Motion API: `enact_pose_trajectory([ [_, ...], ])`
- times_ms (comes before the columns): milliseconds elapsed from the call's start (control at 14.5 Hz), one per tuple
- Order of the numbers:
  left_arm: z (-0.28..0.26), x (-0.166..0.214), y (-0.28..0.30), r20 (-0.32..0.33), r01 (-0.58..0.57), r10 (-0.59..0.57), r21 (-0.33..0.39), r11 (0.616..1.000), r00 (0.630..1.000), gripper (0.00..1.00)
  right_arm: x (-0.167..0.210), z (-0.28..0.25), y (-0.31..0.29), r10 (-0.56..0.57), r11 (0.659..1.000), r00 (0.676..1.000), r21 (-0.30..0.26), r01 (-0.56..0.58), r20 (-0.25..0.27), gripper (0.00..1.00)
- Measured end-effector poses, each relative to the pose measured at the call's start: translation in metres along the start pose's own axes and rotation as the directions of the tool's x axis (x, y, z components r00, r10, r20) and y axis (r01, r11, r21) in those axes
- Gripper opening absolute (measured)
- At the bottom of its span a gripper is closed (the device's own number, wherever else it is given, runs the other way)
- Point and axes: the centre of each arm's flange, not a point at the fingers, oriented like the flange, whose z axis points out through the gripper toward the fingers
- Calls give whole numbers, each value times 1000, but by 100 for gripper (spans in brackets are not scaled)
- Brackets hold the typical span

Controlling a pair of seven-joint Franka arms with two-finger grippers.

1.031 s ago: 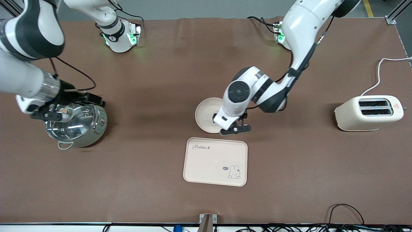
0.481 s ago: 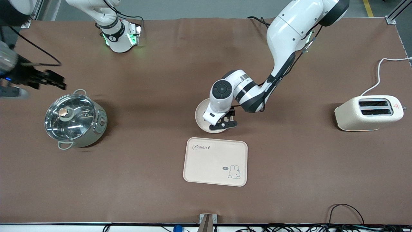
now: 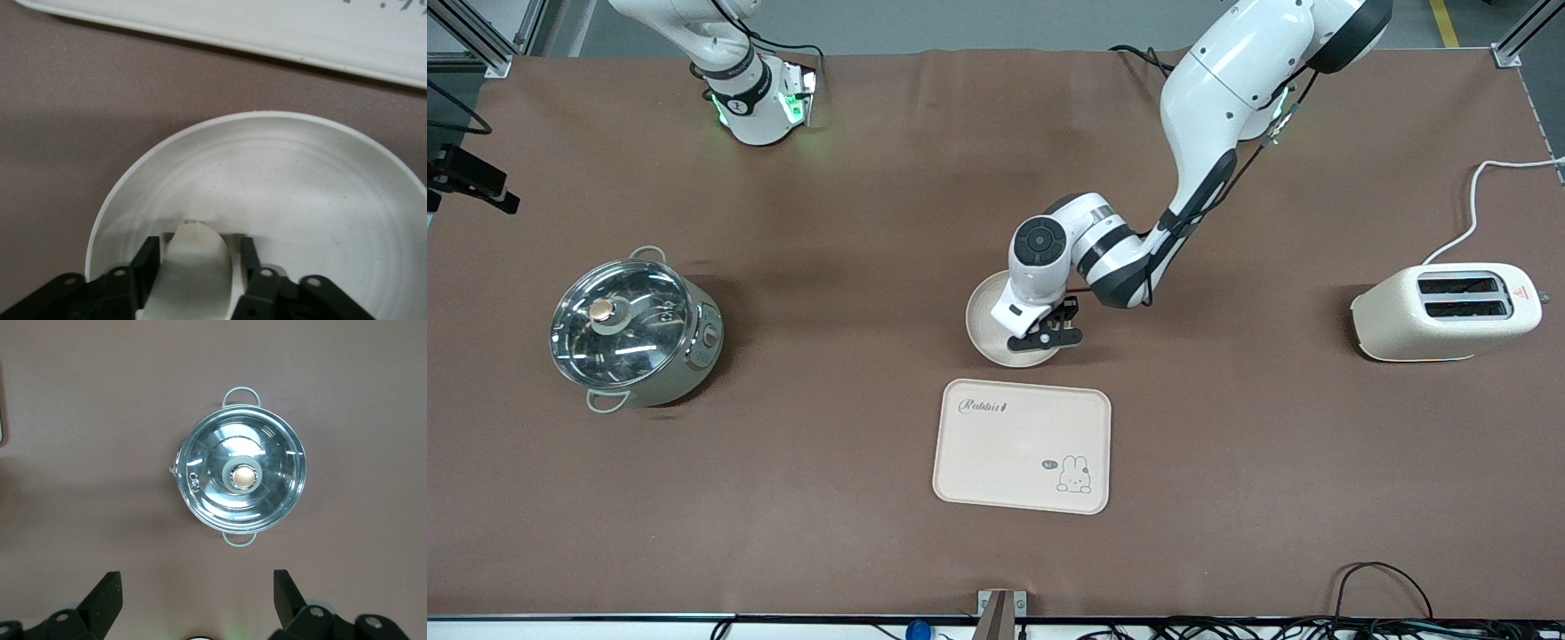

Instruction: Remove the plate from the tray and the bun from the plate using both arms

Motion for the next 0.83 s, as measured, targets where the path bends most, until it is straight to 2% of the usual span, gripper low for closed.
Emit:
enact_pose_trajectory([
  [138, -2, 1, 1, -4, 1, -1, -5, 1000, 1000, 32, 1, 0, -7, -13, 1000, 1000, -1, 13, -1, 100],
  [275, -11, 7, 1, -17, 7, -8, -15, 1000, 1000, 23, 1, -1, -7, -14, 1000, 1000, -2, 14, -3, 100],
  [550, -71, 55, -43, -40, -56, 57, 24, 998, 998, 15, 1, -1, -7, -14, 1000, 1000, -2, 14, -5, 100],
  [688, -93, 90, -98, -26, -102, 103, 19, 995, 994, 14, 1, -2, -6, -12, 1000, 1000, -2, 12, -7, 100],
  [825, -91, 120, -165, 5, -140, 140, -11, 990, 990, 14, 1, -2, -5, -10, 1000, 1000, -2, 10, -7, 100],
])
